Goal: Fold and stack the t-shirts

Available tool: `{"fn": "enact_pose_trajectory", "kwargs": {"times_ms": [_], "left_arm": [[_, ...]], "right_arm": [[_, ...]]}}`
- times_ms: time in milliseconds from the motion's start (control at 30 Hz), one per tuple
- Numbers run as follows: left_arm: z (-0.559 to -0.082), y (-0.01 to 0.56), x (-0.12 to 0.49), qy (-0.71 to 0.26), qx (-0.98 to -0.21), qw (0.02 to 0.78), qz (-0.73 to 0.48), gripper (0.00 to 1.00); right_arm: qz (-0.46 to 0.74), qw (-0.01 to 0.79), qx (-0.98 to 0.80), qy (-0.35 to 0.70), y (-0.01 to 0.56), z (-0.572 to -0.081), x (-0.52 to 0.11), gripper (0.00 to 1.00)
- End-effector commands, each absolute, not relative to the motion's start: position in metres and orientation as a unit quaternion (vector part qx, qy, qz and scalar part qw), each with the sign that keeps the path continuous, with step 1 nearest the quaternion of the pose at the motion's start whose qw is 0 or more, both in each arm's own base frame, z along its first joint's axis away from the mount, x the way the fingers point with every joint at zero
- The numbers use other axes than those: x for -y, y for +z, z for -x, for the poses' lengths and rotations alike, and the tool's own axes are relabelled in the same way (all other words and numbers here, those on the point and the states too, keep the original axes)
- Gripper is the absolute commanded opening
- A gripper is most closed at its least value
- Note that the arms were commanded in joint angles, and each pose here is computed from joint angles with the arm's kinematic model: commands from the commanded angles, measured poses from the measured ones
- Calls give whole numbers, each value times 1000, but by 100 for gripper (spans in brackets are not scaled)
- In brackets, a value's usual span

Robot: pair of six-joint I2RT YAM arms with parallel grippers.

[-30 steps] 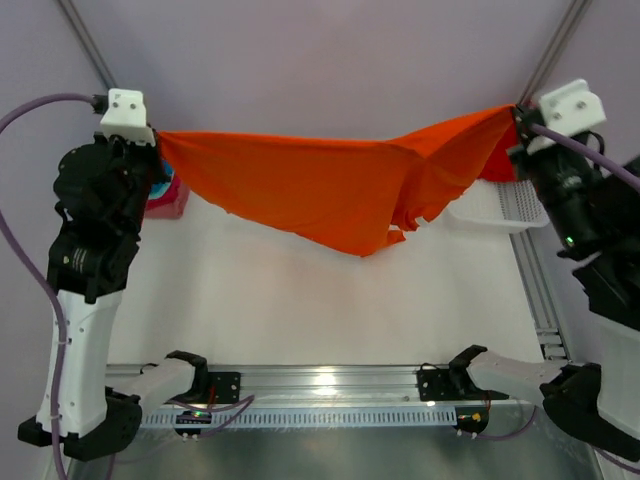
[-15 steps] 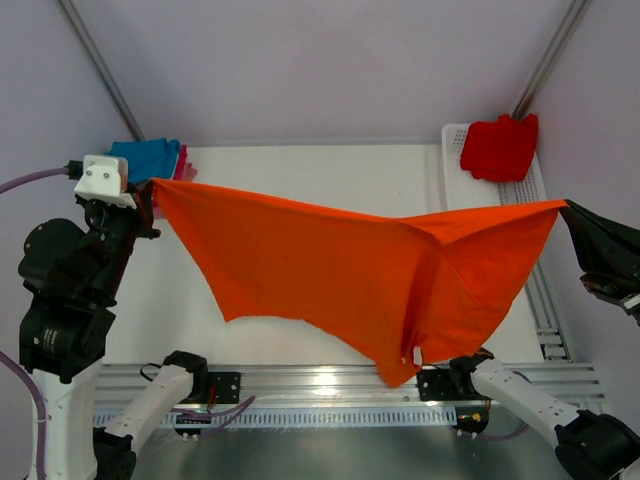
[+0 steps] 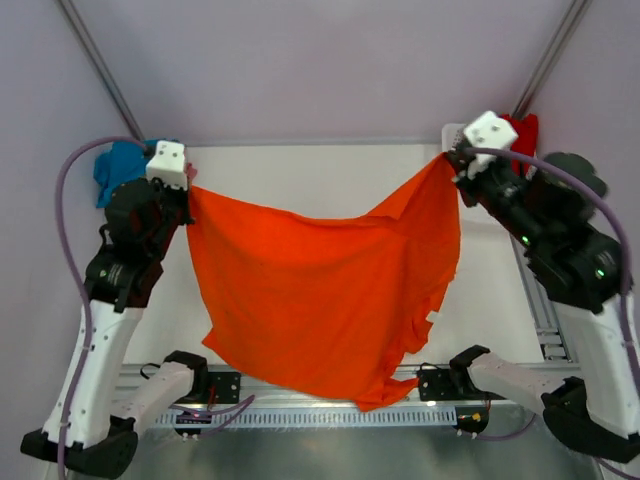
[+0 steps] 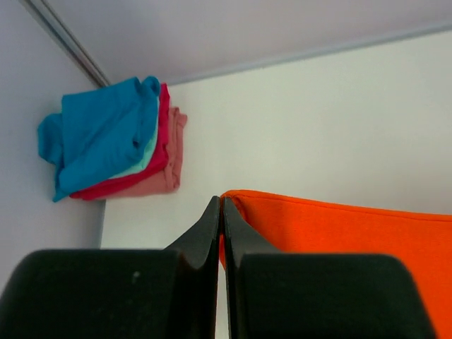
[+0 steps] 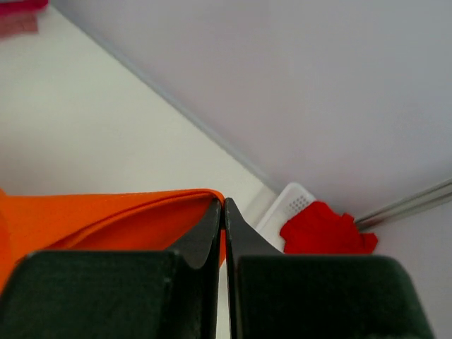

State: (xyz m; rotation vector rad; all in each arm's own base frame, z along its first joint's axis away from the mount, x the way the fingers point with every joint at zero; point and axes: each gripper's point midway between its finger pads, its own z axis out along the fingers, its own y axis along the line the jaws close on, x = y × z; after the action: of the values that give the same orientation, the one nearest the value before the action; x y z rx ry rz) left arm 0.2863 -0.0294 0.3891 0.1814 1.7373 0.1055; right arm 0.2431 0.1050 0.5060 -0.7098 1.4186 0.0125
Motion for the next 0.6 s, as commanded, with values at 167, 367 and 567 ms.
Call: {"fn": "enact_pose_trajectory", "kwargs": {"times_ms": [167, 367, 567], "left_arm": [[-369, 324, 47, 65, -787, 606, -99, 0], [-428, 282, 60, 74, -802, 583, -109, 0], [-503, 223, 73, 97, -820, 552, -115, 0]], "right_arm": [[342, 637, -684, -95, 425, -359, -130, 3], [350, 590, -720, -105, 368, -426, -139, 3], [340, 538, -760, -130, 299, -500, -128, 3]]}}
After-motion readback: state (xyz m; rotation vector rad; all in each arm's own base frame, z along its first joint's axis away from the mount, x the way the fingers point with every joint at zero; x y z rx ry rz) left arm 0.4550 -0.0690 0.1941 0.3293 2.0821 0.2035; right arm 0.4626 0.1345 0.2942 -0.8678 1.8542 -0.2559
